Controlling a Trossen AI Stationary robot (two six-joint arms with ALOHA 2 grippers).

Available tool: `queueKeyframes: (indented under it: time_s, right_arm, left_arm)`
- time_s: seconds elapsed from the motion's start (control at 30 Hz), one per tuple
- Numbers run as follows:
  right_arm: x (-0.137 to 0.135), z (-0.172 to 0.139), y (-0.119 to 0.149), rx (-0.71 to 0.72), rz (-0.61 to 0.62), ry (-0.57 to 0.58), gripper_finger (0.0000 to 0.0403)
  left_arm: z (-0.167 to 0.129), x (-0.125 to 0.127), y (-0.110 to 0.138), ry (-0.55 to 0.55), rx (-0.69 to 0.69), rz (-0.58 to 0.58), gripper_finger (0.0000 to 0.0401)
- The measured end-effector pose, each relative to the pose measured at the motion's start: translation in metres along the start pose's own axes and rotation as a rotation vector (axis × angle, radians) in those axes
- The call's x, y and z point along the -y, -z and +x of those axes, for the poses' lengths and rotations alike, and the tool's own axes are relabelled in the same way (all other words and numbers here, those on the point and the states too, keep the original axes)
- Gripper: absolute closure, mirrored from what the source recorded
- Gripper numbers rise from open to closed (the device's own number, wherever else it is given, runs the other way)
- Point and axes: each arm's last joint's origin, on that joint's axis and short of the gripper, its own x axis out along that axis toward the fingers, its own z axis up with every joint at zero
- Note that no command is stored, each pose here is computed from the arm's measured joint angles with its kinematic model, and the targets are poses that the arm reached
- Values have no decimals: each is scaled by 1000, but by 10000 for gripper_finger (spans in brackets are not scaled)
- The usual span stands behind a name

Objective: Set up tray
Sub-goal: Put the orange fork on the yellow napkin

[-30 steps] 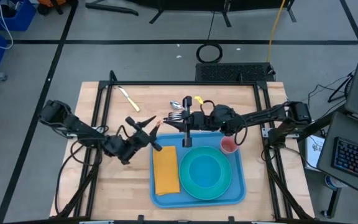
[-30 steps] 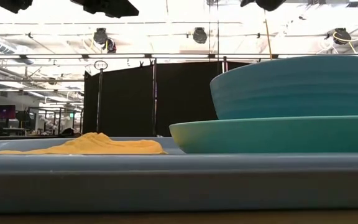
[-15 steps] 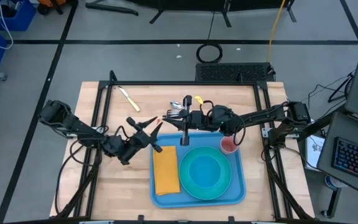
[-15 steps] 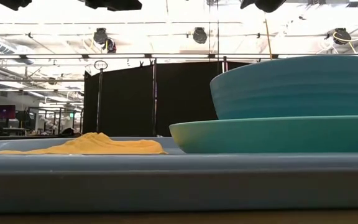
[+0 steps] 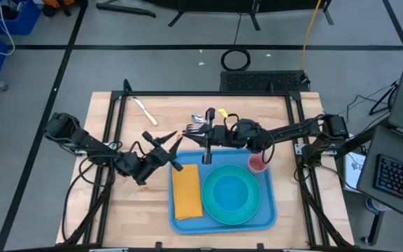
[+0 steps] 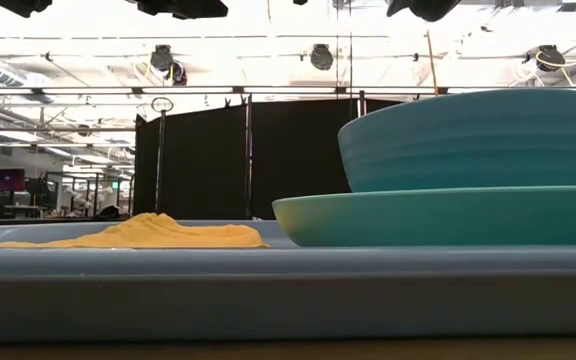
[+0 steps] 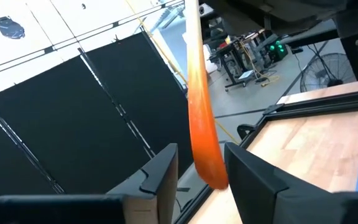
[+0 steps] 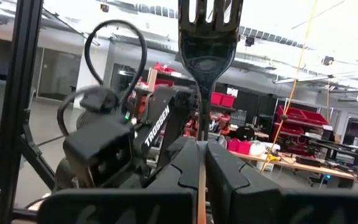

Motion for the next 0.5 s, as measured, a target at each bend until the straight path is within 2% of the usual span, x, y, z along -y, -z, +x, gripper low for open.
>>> queueKeyframes:
  time_s: [0.1, 0.27, 0.5]
  right_arm:
    - [-1, 1, 5, -13, 0, -3, 403]
    - [-2, 2, 9, -22, -2, -2, 403]
    - [-2, 2, 9, -23, -4, -11, 402]
  left_arm:
    - [0, 0, 0, 0, -1, 2, 301]
    - [0, -1, 1, -34, -37, 8, 385]
    - [-2, -1, 0, -28, -33, 6, 393]
